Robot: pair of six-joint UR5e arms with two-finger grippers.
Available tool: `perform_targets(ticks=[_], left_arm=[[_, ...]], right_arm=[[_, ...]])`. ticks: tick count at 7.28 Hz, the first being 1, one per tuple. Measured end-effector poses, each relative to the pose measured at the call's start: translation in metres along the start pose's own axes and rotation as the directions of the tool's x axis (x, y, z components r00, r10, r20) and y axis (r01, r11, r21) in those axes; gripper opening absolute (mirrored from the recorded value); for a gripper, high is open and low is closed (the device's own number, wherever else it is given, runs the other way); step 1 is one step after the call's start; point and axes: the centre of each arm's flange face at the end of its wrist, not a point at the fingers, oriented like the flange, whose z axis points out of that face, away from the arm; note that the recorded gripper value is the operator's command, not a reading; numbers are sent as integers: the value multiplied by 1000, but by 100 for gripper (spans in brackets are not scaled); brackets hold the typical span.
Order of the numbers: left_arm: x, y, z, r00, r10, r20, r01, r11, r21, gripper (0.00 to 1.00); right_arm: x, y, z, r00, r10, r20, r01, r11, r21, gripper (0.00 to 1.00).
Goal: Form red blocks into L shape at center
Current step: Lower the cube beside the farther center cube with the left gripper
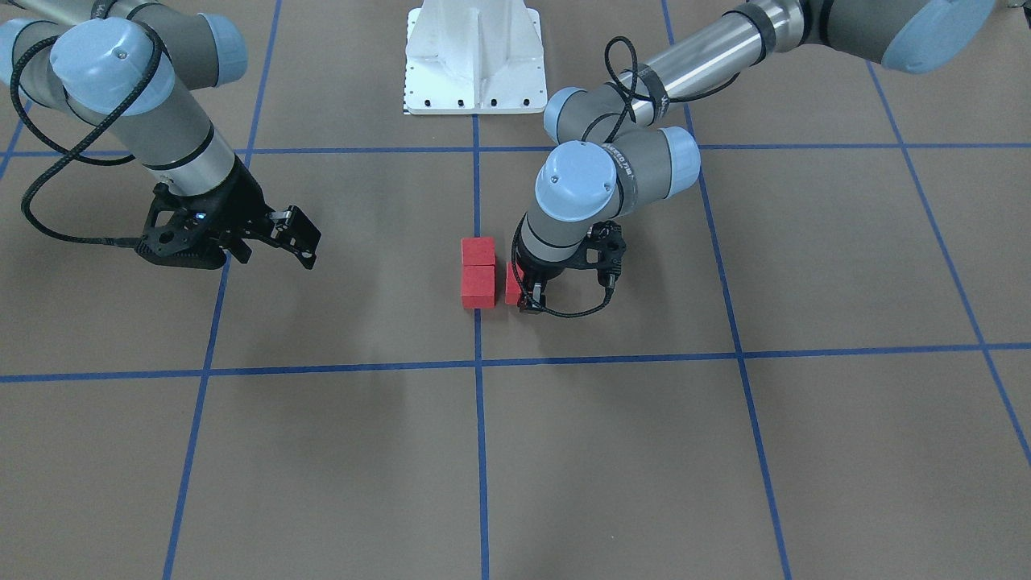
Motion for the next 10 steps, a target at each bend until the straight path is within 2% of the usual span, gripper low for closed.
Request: perform_targets(ticks=[10], left_arm=[[1,11,3,999,-51,-20,51,999,11,0]], right_arm=[[2,-1,6,1000,1,-10,-1,1000,-5,100]])
